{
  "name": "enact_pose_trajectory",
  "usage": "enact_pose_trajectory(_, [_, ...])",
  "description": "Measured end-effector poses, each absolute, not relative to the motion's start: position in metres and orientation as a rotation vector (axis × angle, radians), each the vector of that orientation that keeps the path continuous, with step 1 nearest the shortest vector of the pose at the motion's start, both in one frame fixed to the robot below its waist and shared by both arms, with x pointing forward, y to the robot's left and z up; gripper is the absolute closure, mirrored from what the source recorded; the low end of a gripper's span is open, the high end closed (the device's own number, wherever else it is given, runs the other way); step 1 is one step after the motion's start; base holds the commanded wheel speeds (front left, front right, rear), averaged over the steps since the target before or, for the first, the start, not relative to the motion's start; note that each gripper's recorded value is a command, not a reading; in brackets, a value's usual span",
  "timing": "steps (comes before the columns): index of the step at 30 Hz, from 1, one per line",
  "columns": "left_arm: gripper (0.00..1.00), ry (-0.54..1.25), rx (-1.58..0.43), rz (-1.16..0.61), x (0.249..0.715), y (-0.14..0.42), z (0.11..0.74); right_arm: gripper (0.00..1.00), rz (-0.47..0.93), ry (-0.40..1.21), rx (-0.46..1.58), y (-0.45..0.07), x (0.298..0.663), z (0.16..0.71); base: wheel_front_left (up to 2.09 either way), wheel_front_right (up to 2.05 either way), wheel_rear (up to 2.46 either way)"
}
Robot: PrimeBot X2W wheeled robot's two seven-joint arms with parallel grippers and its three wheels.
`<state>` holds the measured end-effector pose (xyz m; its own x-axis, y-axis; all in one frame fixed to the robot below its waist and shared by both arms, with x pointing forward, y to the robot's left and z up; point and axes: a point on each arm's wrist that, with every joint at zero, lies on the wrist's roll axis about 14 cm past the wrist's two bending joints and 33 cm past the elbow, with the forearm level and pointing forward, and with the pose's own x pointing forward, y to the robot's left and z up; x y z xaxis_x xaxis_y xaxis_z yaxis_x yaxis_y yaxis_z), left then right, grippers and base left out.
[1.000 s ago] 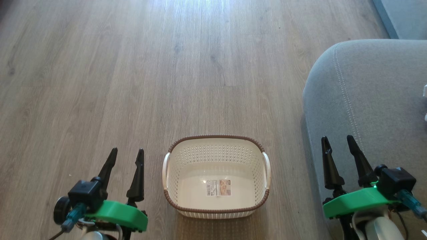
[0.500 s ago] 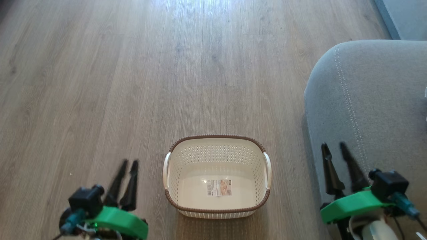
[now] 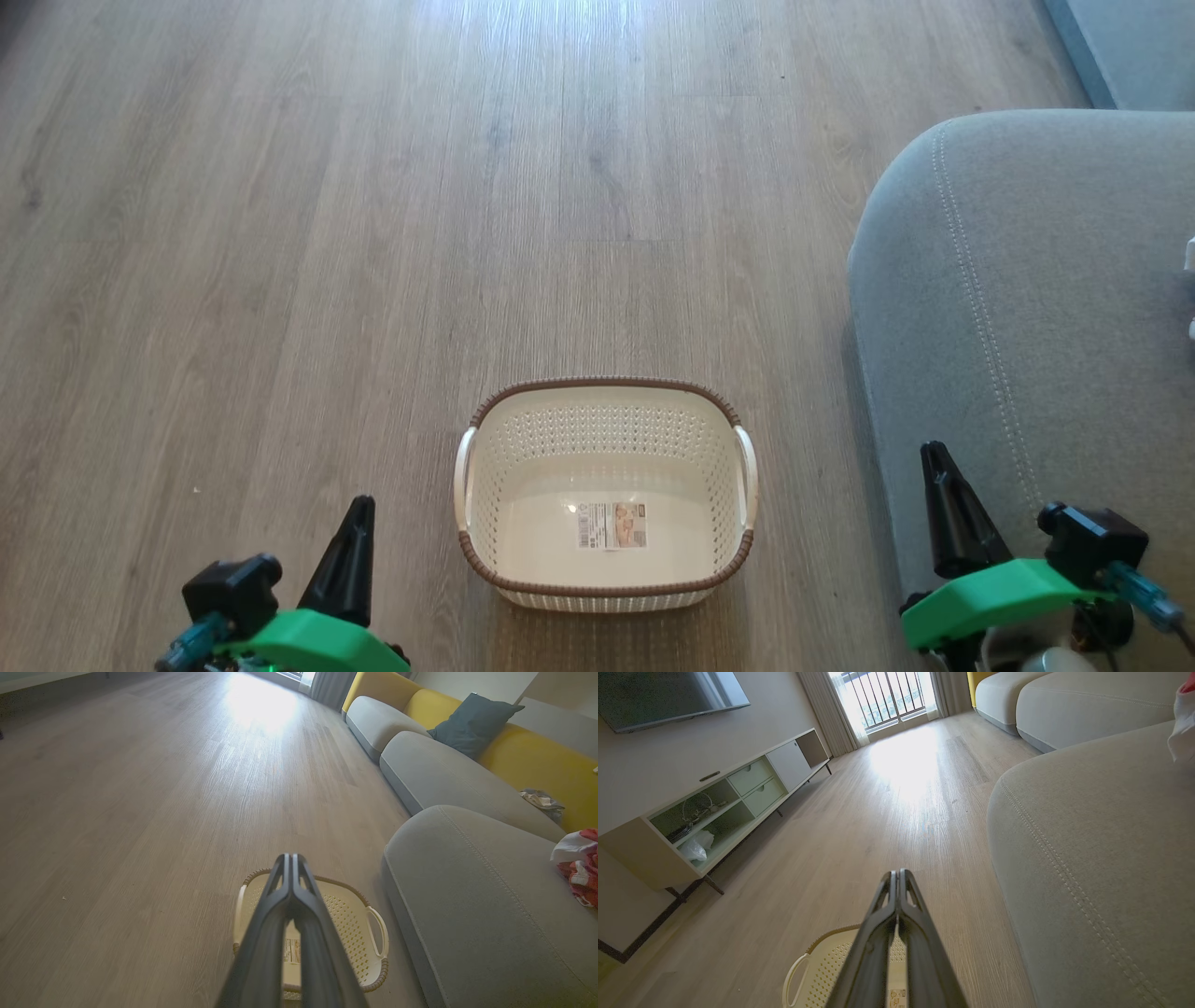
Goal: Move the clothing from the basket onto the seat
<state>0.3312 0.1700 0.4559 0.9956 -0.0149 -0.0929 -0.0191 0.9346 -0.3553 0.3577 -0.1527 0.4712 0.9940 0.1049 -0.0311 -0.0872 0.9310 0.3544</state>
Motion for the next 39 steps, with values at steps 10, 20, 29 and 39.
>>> enact_pose_trajectory(10, [1.0, 0.107, -0.464, 0.033, 0.334, 0.176, 0.455, 1.0, 0.063, 0.069, 0.465, -0.159, 0.357, 0.468, 0.0, 0.0, 0.0])
enact_pose_trajectory(20, [1.0, 0.114, -0.566, 0.05, 0.338, 0.178, 0.455, 1.0, 0.03, 0.081, 0.569, -0.165, 0.358, 0.466, 0.0, 0.0, 0.0])
enact_pose_trajectory(29, [1.0, 0.127, -0.66, 0.069, 0.34, 0.181, 0.453, 1.0, 0.007, 0.077, 0.665, -0.17, 0.362, 0.469, 0.0, 0.0, 0.0])
enact_pose_trajectory(39, [1.0, 0.128, -0.764, 0.08, 0.345, 0.184, 0.456, 1.0, -0.022, 0.095, 0.771, -0.175, 0.361, 0.465, 0.0, 0.0, 0.0])
